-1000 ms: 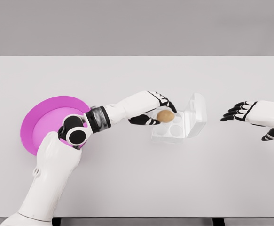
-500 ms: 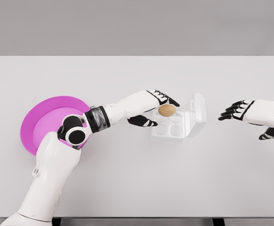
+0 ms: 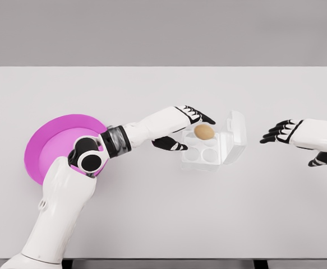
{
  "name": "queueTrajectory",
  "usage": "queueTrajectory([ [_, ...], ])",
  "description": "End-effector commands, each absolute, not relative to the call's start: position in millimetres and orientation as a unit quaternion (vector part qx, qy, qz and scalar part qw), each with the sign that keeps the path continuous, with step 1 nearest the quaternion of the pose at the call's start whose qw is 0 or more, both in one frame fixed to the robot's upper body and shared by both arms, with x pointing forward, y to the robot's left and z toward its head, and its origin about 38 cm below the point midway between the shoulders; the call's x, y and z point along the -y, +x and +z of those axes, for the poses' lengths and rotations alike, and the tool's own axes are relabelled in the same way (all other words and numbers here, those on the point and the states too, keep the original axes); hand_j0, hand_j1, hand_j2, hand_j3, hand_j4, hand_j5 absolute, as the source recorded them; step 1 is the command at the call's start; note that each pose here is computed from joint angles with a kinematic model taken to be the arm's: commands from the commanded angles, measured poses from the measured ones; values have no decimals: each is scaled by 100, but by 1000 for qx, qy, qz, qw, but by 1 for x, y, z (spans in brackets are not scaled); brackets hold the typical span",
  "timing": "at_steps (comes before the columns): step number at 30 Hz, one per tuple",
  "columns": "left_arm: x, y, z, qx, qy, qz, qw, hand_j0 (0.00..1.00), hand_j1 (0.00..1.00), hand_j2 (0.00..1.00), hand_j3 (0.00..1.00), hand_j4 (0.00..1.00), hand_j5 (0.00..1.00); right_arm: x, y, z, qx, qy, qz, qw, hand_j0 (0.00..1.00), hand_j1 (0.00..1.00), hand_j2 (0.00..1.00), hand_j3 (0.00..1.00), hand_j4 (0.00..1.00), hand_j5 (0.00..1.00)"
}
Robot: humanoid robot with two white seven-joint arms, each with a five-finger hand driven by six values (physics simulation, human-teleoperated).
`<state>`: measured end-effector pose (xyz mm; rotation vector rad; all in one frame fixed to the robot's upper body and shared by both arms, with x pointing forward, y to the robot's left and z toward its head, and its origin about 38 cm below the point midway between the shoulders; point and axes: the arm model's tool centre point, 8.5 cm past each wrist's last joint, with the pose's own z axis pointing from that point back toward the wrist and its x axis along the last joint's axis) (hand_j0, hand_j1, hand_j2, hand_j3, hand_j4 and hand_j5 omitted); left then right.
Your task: Pack egg into the box and close the box lid
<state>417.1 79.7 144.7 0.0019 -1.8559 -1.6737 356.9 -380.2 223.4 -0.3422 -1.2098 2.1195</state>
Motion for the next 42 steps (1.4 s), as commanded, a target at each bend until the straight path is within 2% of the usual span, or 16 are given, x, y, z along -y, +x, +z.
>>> queueTrajectory([
  [1,-80,417,146,707,-1,-632,317,87,87,87,87,87,87,380,357,224,464,-131,810,334,100,100,100,100,100,100],
  [13,-81,418,151,712,2,-629,313,94,94,94,94,94,94,381,356,223,464,-129,810,335,100,100,100,100,100,100],
  [16,-88,414,175,732,23,-616,291,99,99,99,99,99,99,379,356,223,465,-129,810,333,100,100,100,100,100,100],
  [18,-120,409,194,731,61,-625,267,100,100,100,100,100,100,379,357,224,465,-129,810,332,100,100,100,100,100,100],
  [19,-141,408,209,748,58,-607,263,100,100,100,100,100,100,379,356,223,464,-128,810,333,100,100,100,100,100,100],
  [22,-231,404,240,757,65,-589,275,100,100,100,100,100,100,378,356,221,464,-126,811,333,100,100,100,100,100,100],
  [24,-275,402,259,755,79,-585,286,100,100,100,100,100,100,374,356,217,469,-121,809,333,100,100,100,100,100,100],
  [31,-407,387,261,704,162,-569,393,100,100,100,100,100,100,355,354,218,487,-111,808,313,100,100,100,100,100,100],
  [42,-414,387,256,696,167,-569,405,100,100,100,100,100,100,335,348,223,503,-101,810,284,100,100,100,100,100,100],
])
